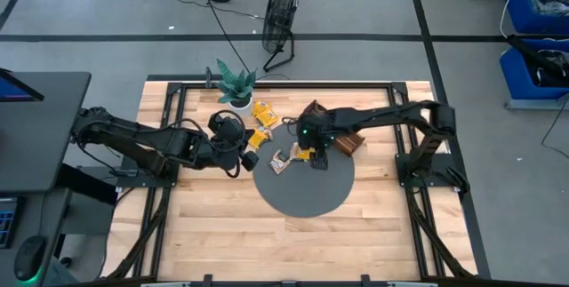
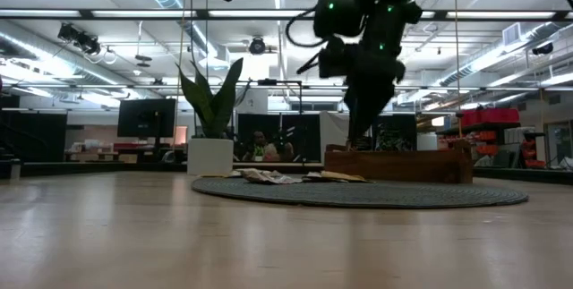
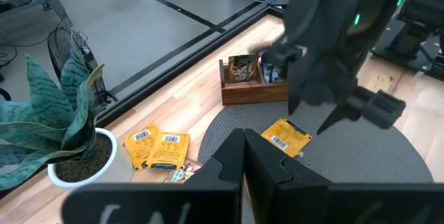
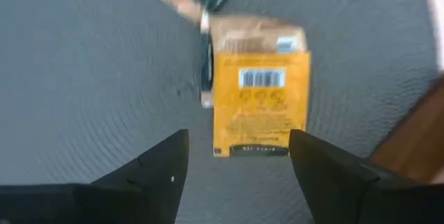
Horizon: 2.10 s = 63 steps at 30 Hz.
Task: Pick & Place Tea
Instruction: Put the yellow tea bag into the right section of the wooden organizer
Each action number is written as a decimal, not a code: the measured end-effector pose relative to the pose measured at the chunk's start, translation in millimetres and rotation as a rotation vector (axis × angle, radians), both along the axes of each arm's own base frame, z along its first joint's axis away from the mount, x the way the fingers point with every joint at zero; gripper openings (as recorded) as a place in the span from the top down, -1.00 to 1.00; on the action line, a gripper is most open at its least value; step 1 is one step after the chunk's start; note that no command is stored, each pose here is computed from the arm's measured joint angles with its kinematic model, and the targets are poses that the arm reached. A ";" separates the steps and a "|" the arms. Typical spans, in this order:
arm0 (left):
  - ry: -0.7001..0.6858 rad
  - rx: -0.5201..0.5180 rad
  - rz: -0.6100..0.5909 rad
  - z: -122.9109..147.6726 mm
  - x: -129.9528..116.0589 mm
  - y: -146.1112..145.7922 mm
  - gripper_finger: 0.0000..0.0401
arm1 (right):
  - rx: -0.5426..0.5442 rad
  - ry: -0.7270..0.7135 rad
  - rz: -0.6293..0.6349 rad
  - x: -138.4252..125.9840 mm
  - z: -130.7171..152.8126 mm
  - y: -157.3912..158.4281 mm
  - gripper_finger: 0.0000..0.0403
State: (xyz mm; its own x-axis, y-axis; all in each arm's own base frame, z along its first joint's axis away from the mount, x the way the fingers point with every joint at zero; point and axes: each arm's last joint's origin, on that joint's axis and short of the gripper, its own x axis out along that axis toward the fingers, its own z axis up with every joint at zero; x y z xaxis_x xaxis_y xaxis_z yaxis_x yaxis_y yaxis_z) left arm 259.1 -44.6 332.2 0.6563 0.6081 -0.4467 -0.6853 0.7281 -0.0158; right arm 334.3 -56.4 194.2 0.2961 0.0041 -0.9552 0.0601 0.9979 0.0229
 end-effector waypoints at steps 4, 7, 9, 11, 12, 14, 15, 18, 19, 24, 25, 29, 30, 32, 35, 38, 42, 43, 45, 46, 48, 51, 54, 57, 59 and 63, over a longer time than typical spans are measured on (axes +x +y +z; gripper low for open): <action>0.001 0.000 0.000 0.0 -0.1 0.0 0.94 | -0.069 0.070 0.069 5.5 -19.2 3.9 -0.31; 0.001 0.000 0.000 0.0 -0.1 0.0 0.94 | -0.107 0.097 0.069 9.0 -29.7 3.5 -0.31; 0.001 0.000 0.000 0.0 -0.1 0.0 0.94 | -0.094 0.105 0.070 10.4 -34.5 3.7 -0.31; 0.001 0.000 0.000 0.1 -0.1 0.0 0.94 | -0.092 0.102 0.064 12.3 -37.9 3.4 -0.31; 0.002 0.001 0.000 0.0 -0.1 0.0 0.94 | -0.087 0.110 0.066 11.9 -39.1 3.6 -0.31; 0.002 0.001 0.000 0.0 -0.1 0.0 0.94 | -0.088 0.105 0.068 13.7 -41.7 3.3 -0.31; 0.004 0.001 0.000 -0.2 -0.2 0.1 0.94 | -0.086 0.112 0.069 13.3 -42.5 3.4 -0.30; 0.006 0.001 0.000 -0.3 -0.3 0.1 0.94 | -0.076 0.115 0.070 14.7 -46.9 3.3 -0.24; 0.009 0.002 0.000 -0.5 -0.5 0.1 0.94 | -0.064 0.130 0.073 14.0 -49.0 3.7 -0.20; 0.013 0.003 0.000 -0.7 -0.8 0.2 0.94 | -0.046 0.142 0.074 15.4 -54.7 4.5 0.07; 0.015 0.004 0.000 -0.9 -0.9 0.2 0.94 | -0.044 0.143 0.073 15.2 -54.8 4.5 0.14; 0.015 0.004 0.000 -0.9 -0.9 0.2 0.94 | -0.051 0.144 0.073 15.2 -54.4 4.9 0.46; 0.015 0.004 0.000 -0.9 -0.9 0.2 0.94 | -0.051 0.146 0.072 14.6 -54.0 4.8 0.55; 0.016 0.005 -0.001 -0.9 -0.9 0.2 0.94 | -0.053 0.155 0.071 13.5 -53.4 4.5 0.73; 0.016 0.005 -0.001 -0.9 -0.9 0.2 0.94 | -0.052 0.170 0.072 9.8 -49.7 5.0 0.94; 0.019 0.008 -0.002 -0.9 -0.9 0.2 0.94 | -0.055 0.159 0.064 7.3 -41.6 5.1 0.95; 0.023 0.011 -0.004 -1.0 -1.0 0.3 0.94 | -0.045 0.166 0.047 4.8 -27.7 5.5 0.98; 0.026 0.014 -0.007 -1.0 -1.0 0.3 0.94 | -0.043 0.162 0.048 4.4 -22.4 5.7 0.98; 0.039 0.028 -0.016 -1.0 -1.0 0.3 0.94 | -0.020 0.144 0.054 4.8 -10.3 6.4 0.98; 0.047 0.037 -0.022 -1.0 -1.0 0.3 0.94 | -0.003 0.131 0.058 5.0 -4.1 6.9 0.99; 0.069 0.063 -0.041 -0.8 -0.8 0.2 0.94 | 0.053 0.108 0.072 5.2 8.7 8.7 0.99; 0.118 0.138 -0.108 1.0 0.7 -2.0 0.94 | 0.158 0.042 0.097 7.4 31.6 10.6 0.99; 0.181 0.227 -0.210 3.3 3.2 -4.0 0.94 | 0.257 -0.042 0.129 10.2 55.6 13.4 0.99; 0.215 0.297 -0.295 6.1 6.0 -5.5 0.94 | 0.330 -0.135 0.143 14.0 81.3 14.2 1.00; 0.207 0.323 -0.348 8.9 8.8 -6.1 0.94 | 0.366 -0.190 0.146 17.2 97.8 14.4 1.00; 0.185 0.392 -0.466 15.4 14.2 -8.1 0.94 | 0.413 -0.297 0.176 23.3 127.7 14.9 1.00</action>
